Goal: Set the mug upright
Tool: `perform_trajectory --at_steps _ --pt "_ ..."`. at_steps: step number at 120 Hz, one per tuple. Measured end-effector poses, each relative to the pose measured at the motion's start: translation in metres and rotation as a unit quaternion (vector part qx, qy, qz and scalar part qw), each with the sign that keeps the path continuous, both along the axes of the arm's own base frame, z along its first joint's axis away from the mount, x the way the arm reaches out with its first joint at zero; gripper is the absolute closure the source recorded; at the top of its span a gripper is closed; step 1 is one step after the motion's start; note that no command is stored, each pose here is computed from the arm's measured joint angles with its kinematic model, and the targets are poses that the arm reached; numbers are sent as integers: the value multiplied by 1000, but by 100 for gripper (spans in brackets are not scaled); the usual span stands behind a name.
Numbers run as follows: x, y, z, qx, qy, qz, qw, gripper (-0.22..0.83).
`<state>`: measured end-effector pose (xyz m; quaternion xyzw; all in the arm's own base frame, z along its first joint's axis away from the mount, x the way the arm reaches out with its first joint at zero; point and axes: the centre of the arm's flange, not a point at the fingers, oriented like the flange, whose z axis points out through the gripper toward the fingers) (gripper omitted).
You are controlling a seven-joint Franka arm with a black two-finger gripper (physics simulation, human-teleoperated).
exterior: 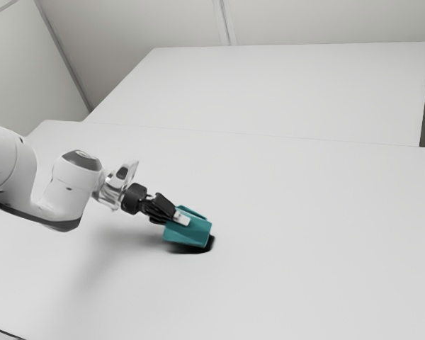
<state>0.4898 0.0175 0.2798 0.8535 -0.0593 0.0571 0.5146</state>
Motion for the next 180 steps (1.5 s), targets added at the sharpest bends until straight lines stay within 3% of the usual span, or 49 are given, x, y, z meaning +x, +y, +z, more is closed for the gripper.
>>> perform_trajectory --at_steps 36,67,106,124,149,180 --pt "-1 -9 13 -51 -9 5 999 77" --pt "2 -18 58 -70 -46 -5 996 78" --pt "14 -22 91 81 -75 -45 993 78" --pt "25 -23 107 184 -94 -75 976 78" --pt "46 -33 131 306 -123 -110 938 78" --pt "59 -53 117 376 -122 -115 911 78"
